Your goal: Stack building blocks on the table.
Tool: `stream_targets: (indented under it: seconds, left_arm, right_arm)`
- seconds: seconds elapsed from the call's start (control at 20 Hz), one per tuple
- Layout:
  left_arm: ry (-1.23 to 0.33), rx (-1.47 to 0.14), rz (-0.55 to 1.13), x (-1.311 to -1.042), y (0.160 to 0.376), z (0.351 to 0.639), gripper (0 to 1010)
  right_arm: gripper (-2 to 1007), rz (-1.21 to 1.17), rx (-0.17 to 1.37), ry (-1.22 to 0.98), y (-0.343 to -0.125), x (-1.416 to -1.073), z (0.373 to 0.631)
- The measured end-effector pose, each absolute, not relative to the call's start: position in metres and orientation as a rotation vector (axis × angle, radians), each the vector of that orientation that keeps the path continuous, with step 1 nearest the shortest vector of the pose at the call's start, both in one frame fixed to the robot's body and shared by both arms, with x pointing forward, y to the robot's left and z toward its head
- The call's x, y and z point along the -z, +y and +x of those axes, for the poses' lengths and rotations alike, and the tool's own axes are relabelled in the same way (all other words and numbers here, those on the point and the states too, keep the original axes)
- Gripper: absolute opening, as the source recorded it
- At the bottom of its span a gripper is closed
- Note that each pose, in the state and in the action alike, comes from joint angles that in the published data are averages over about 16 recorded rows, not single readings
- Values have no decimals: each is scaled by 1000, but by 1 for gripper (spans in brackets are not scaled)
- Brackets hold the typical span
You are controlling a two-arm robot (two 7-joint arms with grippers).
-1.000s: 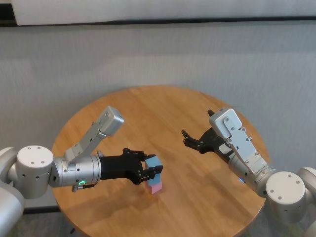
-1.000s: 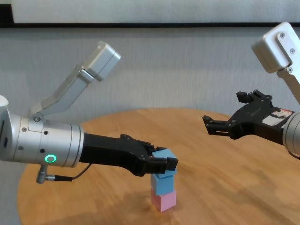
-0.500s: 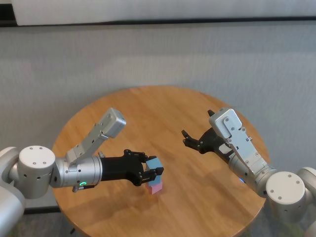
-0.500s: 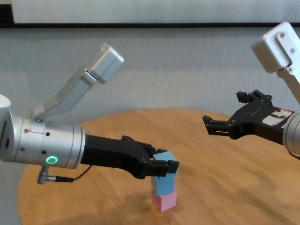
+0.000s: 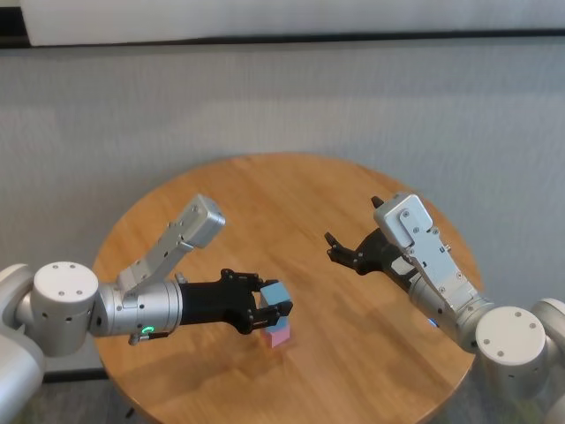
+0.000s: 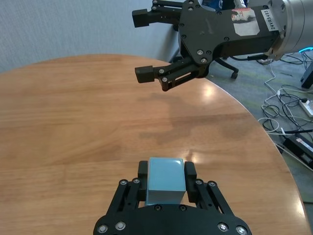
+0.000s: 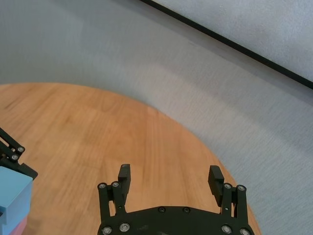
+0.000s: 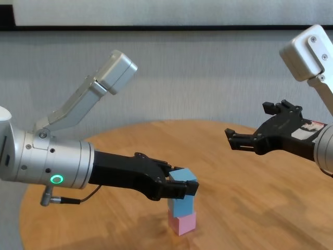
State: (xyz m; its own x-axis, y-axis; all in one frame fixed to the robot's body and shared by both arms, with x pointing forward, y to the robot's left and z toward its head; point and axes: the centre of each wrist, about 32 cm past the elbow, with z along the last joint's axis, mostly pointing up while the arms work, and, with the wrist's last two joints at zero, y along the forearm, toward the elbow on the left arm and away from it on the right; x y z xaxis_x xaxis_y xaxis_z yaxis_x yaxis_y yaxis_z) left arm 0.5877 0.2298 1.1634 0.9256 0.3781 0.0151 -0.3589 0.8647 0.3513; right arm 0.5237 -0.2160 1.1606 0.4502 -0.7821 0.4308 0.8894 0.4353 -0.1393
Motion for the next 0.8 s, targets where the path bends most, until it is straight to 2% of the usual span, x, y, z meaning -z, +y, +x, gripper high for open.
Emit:
stream_targets:
  seconds: [0.8]
  left_arm:
    - [54,-380,253,-1166,235,584,914]
  right_arm:
    - [1005,-372,1063,-324,-216,-1161,524]
